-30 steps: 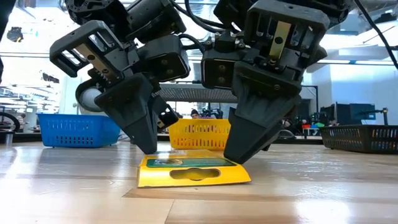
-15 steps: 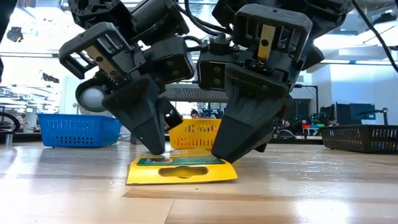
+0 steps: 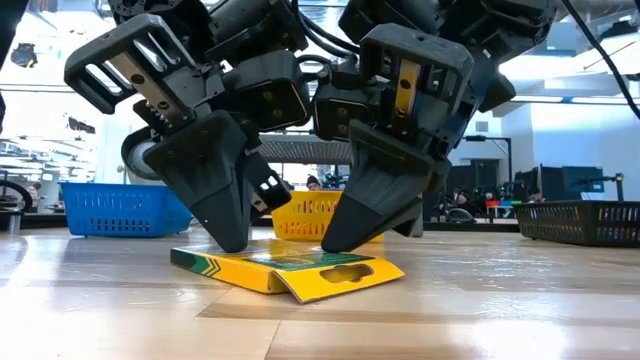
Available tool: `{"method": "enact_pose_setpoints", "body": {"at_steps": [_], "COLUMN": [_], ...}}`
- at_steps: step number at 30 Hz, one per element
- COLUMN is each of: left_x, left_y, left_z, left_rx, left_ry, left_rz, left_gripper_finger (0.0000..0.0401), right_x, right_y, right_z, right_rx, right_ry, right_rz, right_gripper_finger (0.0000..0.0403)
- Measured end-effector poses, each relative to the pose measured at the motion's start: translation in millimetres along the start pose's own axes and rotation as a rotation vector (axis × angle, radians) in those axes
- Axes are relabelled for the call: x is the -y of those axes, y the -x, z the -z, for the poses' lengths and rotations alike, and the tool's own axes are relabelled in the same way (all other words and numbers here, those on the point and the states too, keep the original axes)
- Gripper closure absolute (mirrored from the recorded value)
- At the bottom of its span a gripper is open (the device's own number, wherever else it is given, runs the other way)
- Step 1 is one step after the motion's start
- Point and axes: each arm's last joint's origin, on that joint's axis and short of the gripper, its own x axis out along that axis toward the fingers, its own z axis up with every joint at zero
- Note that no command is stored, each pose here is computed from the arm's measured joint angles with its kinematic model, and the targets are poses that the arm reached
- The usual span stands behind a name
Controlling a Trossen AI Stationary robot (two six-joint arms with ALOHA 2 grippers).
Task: Pick & Place Office Desk Supplies
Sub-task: Put the crayon box into the blue bin
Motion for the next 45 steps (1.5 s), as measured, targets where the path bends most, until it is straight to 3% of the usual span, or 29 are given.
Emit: {"method": "enact_pose_setpoints", "body": {"at_steps": [7, 14, 23, 29, 37, 45], "left_x": [1.1, 1.8, 5.9, 11.6, 16.8, 14.6], "left_y": [8.0, 31.8, 46.8, 47.9, 44.0, 40.1], "left_z": [-4.9, -14.0, -18.3, -14.6, -1.2, 6.6], "left_rx": [0.026, 0.073, 0.083, 0.032, -0.062, -0.033], "left_ry": [-0.006, 0.005, 0.044, 0.144, 0.301, 0.428], "left_rz": [-0.011, -0.108, -0.093, 0.009, 0.037, 0.03], "left_gripper_finger": [0.04, 0.0391, 0.0373, 0.0366, 0.0361, 0.0346], "right_x": [-1.6, -2.4, 0.2, 5.8, 5.9, -14.4], "right_y": [-0.1, -0.1, 0.2, 2.0, 18.2, 47.4], "right_z": [0.8, -0.7, 0.1, -2.1, -3.3, 2.0], "right_rx": [0.0, 0.013, -0.005, -0.011, -0.06, -0.128], "right_ry": [0.009, 0.016, 0.019, 0.025, 0.008, -0.001], "right_rz": [0.003, 0.013, 0.032, 0.047, 0.092, 0.117], "right_gripper_finger": [0.0402, 0.0403, 0.0403, 0.0403, 0.0403, 0.0394]}}
